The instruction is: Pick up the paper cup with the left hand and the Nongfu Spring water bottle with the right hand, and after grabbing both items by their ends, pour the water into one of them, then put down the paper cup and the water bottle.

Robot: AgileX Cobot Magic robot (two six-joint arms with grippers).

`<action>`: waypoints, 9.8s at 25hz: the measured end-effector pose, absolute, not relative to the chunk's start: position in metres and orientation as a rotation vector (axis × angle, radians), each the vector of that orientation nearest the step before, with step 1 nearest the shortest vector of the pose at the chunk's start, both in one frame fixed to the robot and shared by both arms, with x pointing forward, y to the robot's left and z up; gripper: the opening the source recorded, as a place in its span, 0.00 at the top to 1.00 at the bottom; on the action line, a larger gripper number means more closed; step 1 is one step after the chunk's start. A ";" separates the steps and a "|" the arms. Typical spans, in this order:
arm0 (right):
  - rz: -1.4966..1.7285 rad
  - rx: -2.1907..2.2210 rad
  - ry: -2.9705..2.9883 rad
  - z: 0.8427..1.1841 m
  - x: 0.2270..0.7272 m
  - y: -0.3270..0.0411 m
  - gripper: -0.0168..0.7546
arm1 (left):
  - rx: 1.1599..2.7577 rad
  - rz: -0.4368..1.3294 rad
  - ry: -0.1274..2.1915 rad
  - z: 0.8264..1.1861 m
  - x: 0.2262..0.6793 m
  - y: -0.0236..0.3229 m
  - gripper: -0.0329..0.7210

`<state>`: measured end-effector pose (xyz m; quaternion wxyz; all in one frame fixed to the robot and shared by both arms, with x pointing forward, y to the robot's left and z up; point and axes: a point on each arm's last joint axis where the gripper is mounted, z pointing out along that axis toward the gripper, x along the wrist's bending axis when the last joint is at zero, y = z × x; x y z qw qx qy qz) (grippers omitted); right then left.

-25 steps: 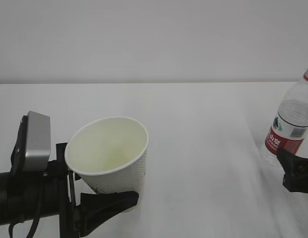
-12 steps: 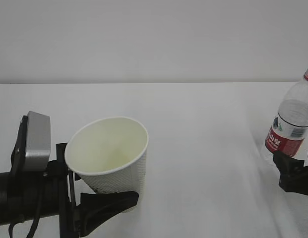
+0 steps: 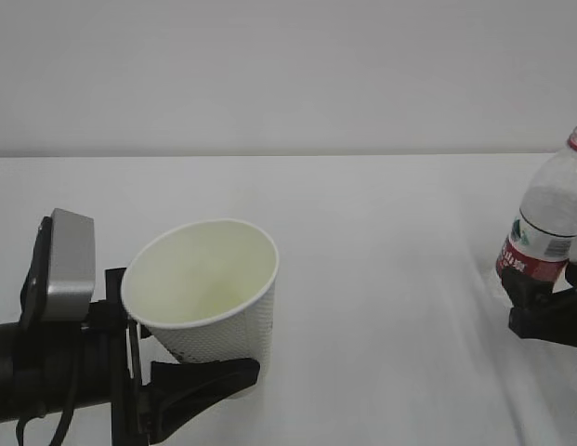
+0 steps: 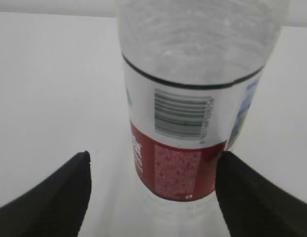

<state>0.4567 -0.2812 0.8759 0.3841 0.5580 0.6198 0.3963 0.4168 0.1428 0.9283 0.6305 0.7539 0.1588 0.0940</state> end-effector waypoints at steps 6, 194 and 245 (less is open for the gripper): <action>0.992 1.442 1.549 0.872 0.468 -0.283 0.21 | 1.726 0.215 0.364 0.928 0.417 0.143 0.23; 1.387 0.429 2.194 1.009 0.462 -0.163 0.29 | 1.746 0.078 0.139 0.933 0.385 0.103 0.25; 0.860 -0.230 2.114 1.018 0.485 -0.155 0.30 | 1.730 0.120 0.212 0.934 0.391 0.103 0.26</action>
